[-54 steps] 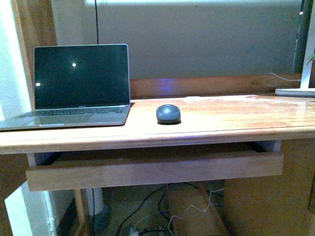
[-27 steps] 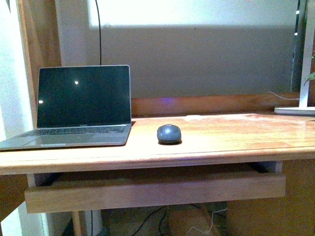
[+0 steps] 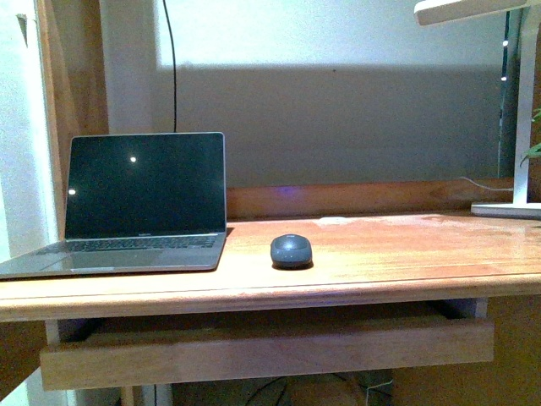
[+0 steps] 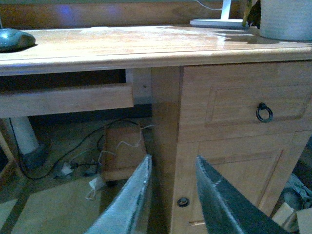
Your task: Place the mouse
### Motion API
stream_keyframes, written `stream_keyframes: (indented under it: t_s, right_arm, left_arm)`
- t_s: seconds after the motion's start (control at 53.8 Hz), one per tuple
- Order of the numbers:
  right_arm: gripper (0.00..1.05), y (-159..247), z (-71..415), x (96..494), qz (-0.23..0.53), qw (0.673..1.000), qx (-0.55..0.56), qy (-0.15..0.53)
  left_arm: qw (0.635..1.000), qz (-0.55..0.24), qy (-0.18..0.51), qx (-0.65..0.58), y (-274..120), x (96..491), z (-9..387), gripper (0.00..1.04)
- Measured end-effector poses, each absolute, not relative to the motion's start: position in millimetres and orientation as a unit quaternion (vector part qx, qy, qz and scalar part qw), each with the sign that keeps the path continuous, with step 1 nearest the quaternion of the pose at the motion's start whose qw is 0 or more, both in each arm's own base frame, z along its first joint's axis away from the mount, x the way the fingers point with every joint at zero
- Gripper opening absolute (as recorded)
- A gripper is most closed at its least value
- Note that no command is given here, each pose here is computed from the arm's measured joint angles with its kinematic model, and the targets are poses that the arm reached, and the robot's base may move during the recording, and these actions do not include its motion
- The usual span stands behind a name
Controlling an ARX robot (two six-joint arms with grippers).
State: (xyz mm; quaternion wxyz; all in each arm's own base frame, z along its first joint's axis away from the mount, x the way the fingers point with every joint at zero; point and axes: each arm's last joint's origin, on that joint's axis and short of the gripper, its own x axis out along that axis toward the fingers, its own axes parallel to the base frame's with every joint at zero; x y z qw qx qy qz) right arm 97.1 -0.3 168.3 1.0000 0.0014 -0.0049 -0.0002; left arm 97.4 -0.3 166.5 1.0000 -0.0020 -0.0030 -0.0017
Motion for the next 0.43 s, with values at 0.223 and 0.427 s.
stream_keyframes:
  t_s: [0.223,0.427]
  right_arm:
    - [0.67,-0.3,168.3,97.1,0.000,1.000,0.002,-0.005]
    - [0.98,-0.3,168.3,97.1,0.000,1.000,0.002,-0.005]
  left_arm:
    - [1.000,-0.002,-0.003,-0.002,-0.3,97.4,166.7,0.97]
    - [1.000,-0.002,-0.003,-0.002,-0.3,97.4,166.5,0.97]
